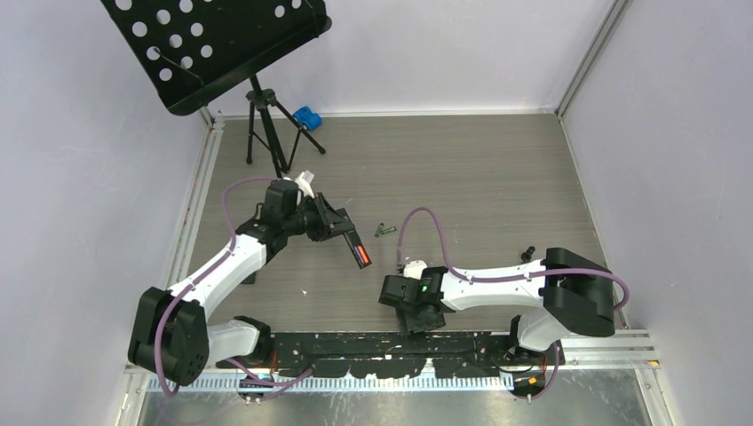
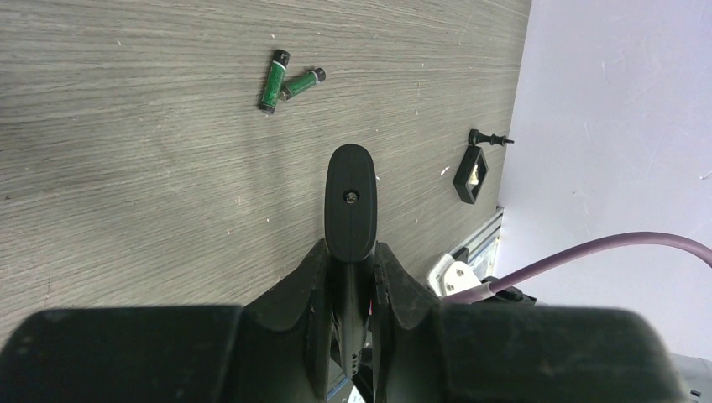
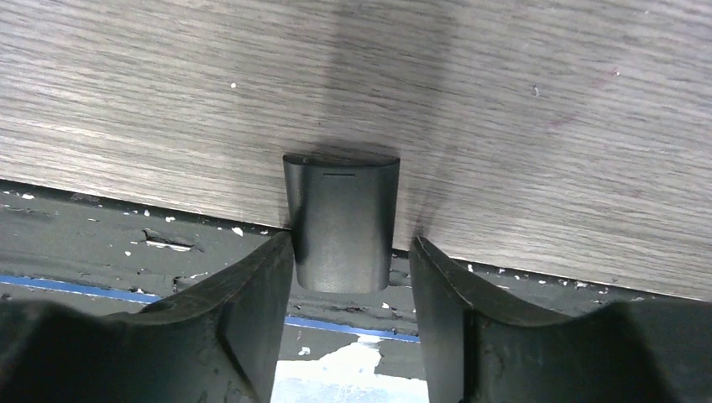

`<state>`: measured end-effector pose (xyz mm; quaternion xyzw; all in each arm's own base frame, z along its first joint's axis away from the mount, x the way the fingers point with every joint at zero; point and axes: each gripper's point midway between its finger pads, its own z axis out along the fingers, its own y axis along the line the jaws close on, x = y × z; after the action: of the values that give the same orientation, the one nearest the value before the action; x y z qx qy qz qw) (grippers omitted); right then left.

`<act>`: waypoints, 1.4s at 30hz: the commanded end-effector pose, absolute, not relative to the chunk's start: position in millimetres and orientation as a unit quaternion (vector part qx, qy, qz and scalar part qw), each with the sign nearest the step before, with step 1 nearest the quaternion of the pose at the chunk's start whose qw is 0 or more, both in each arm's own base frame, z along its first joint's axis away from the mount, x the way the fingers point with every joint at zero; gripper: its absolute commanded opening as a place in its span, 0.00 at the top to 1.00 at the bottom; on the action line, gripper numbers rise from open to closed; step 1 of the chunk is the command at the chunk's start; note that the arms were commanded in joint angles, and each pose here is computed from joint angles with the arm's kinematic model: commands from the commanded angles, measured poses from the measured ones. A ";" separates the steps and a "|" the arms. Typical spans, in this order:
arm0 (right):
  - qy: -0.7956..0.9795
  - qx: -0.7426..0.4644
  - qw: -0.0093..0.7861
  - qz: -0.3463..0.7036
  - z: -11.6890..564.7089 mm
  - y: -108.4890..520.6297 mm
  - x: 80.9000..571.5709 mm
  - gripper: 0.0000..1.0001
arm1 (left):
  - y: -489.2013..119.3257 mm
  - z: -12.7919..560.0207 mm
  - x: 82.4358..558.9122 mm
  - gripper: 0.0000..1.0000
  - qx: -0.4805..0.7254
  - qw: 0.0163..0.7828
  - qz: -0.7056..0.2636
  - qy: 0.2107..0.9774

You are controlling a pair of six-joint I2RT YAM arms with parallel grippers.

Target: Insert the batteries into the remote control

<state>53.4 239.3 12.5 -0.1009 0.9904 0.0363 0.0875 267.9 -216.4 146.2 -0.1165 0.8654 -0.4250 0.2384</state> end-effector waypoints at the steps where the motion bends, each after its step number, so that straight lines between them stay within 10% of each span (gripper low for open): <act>1: 0.992 -0.077 0.081 0.052 8.1 242.7 49.1 0.47 | -218.9 158.7 272.5 1.00 -0.107 0.252 -0.439 0.856; 7: 0.991 -0.074 0.103 0.053 9.6 241.3 57.4 0.71 | -220.6 162.3 270.7 1.00 -0.104 0.252 -0.447 0.852; 23: 0.889 -0.175 0.380 0.189 188.1 308.4 146.4 0.68 | -243.9 217.2 262.9 1.00 0.008 0.298 -0.545 0.784; 42: 0.857 -0.190 0.425 0.222 221.9 339.7 179.2 0.66 | -254.0 239.1 247.7 1.00 0.035 0.264 -0.594 0.759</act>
<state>175.4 320.5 195.1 -0.1801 0.8780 0.1850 0.4030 246.2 -250.3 223.5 0.0266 0.7726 -0.5757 0.2664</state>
